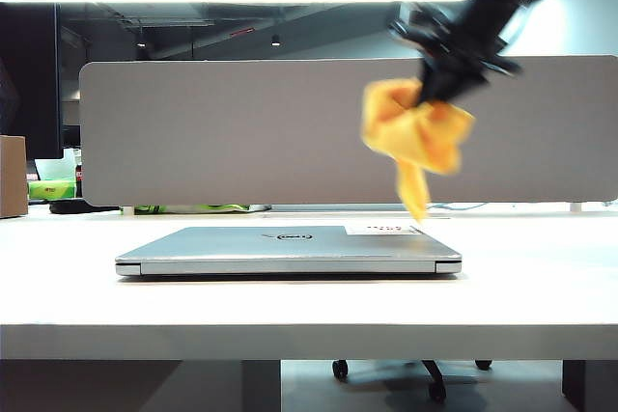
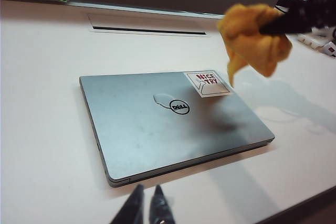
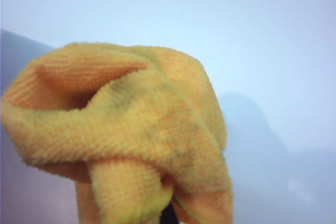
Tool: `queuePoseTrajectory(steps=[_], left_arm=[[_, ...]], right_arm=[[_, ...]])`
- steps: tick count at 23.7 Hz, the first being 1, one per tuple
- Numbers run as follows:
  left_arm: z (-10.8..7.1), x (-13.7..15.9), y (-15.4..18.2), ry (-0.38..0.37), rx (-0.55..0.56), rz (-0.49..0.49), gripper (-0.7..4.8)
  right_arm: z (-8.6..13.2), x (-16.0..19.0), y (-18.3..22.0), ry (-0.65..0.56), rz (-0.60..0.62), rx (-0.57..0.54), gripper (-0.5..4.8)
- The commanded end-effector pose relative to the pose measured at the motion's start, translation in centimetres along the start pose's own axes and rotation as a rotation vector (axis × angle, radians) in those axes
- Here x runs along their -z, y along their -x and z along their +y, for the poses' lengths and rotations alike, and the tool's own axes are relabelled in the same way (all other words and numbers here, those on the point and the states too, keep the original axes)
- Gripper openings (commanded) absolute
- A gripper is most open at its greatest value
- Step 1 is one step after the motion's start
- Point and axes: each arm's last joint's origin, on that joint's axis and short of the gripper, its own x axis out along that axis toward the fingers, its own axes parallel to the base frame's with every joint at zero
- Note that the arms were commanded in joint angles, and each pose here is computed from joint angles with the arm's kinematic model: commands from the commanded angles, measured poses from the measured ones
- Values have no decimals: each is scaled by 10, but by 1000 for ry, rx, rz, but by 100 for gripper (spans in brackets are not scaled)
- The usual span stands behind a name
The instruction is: Pick up the rag and use it to wipe the water off the lid of the laptop on the table.
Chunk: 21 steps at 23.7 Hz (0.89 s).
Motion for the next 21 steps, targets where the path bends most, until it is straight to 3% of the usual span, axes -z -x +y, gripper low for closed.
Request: queuePoseTrajectory(steps=[1, 3, 6, 12, 16, 19, 21], left_arm=[[-1, -2, 0, -8, 3, -14, 21], [-1, -2, 0, -8, 3, -14, 21], [-1, -2, 0, -8, 3, -14, 21], [-1, -2, 0, -8, 3, -14, 21], [-1, -2, 0, -8, 3, -14, 21], [-1, -2, 0, -8, 3, -14, 21], [-1, -2, 0, -8, 3, -14, 21]], right_arm=[[34, -27, 1, 10, -200, -70, -9], [56, -33, -16, 14, -243, -119, -9], [87, -30, -56, 43, -201, -150, -9], [135, 13, -141, 98, -45, -199, -9], [138, 45, -167, 140, 122, -138, -9], [127, 55, -165, 274, 232, 61, -8], [113, 51, -156, 272, 261, 160, -8]])
